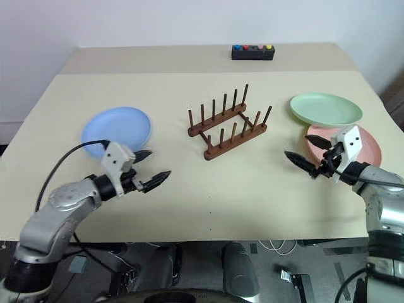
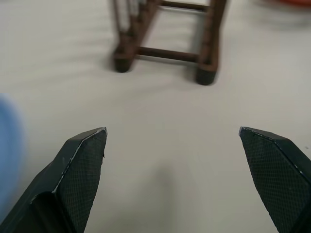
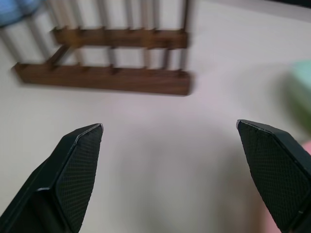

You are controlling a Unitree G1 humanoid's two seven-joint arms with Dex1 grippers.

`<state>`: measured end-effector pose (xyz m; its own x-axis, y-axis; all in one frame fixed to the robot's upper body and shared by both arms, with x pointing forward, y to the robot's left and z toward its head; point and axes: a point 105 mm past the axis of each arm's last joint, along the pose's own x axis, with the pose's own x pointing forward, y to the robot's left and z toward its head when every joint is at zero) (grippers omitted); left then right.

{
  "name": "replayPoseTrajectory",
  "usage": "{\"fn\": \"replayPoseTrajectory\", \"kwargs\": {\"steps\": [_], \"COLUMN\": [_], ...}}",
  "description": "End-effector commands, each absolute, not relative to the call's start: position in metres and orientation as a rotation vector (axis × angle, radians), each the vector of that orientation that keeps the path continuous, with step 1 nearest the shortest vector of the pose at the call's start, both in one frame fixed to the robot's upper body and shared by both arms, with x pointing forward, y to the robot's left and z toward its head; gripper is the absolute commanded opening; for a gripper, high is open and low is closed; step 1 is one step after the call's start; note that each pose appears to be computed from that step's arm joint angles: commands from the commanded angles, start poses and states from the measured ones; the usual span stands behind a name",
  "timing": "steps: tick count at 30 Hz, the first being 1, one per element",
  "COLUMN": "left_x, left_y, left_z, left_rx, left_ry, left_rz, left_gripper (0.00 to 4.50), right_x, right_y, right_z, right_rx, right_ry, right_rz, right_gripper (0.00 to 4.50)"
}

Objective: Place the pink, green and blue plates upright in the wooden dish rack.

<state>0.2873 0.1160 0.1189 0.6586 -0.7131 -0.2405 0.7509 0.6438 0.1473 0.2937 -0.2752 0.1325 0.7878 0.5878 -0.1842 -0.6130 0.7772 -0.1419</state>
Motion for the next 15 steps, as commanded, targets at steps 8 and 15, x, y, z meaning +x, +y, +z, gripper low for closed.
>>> {"fn": "replayPoseTrajectory", "kwargs": {"steps": [8,15], "left_x": [0.322,0.335], "left_y": [0.063,0.038], "left_z": [0.088,0.079], "left_rx": [0.286,0.291], "left_ry": [0.210,0.200], "left_rz": [-0.965,-1.014], "left_gripper": [4.47,4.47], "right_x": [0.252,0.250], "right_y": [-0.190,-0.185], "right_z": [0.140,0.143], "right_rx": [-0.271,-0.243], "right_ry": [0.059,0.030], "right_rz": [0.778,0.755], "right_gripper": [4.50,4.50]}}
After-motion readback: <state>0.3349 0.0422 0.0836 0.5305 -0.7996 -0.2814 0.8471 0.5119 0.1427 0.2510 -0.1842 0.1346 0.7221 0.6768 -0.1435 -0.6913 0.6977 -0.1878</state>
